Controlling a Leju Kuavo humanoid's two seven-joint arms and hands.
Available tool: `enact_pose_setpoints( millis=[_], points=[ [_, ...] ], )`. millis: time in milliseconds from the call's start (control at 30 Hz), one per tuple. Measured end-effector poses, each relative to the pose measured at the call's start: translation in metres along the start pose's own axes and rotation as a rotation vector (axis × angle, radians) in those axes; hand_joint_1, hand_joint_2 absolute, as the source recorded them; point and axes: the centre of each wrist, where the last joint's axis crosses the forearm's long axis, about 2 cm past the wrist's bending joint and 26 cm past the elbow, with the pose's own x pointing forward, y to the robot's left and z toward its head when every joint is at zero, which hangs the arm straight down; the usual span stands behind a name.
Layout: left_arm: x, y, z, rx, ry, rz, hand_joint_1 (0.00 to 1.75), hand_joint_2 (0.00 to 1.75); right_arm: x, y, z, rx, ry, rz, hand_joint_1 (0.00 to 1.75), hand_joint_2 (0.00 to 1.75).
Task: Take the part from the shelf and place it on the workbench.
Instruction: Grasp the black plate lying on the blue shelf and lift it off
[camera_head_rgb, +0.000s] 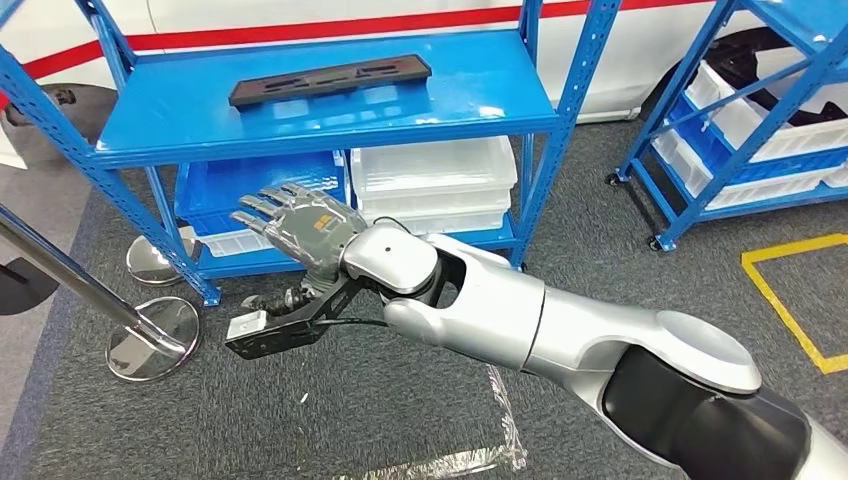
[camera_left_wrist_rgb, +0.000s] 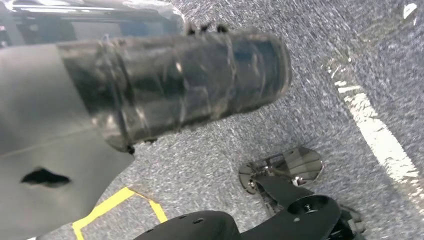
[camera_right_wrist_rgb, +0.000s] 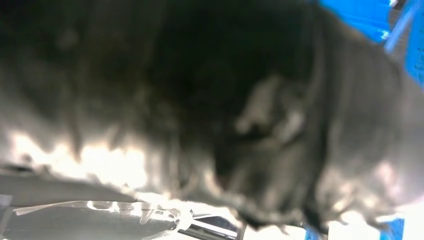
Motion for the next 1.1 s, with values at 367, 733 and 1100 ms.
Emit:
enact_pose_setpoints(
  millis=[367, 733, 1100],
  points=[
    [-0.004, 0.000, 0.001, -0.005, 0.004, -0.022, 0.00, 0.00, 0.004, 0.002, 0.000, 0.004, -0.012, 0.018, 0.00, 0.00],
    [-0.005, 0.003, 0.001, 0.000, 0.013, -0.039, 0.00, 0.00, 0.005, 0.001, 0.000, 0.002, -0.015, 0.026, 0.00, 0.00],
    [-0.006, 0.002, 0.002, 0.002, 0.020, -0.036, 0.00, 0.00, 0.004, 0.009, 0.000, 0.055, 0.009, 0.043, 0.00, 0.00]
  ],
)
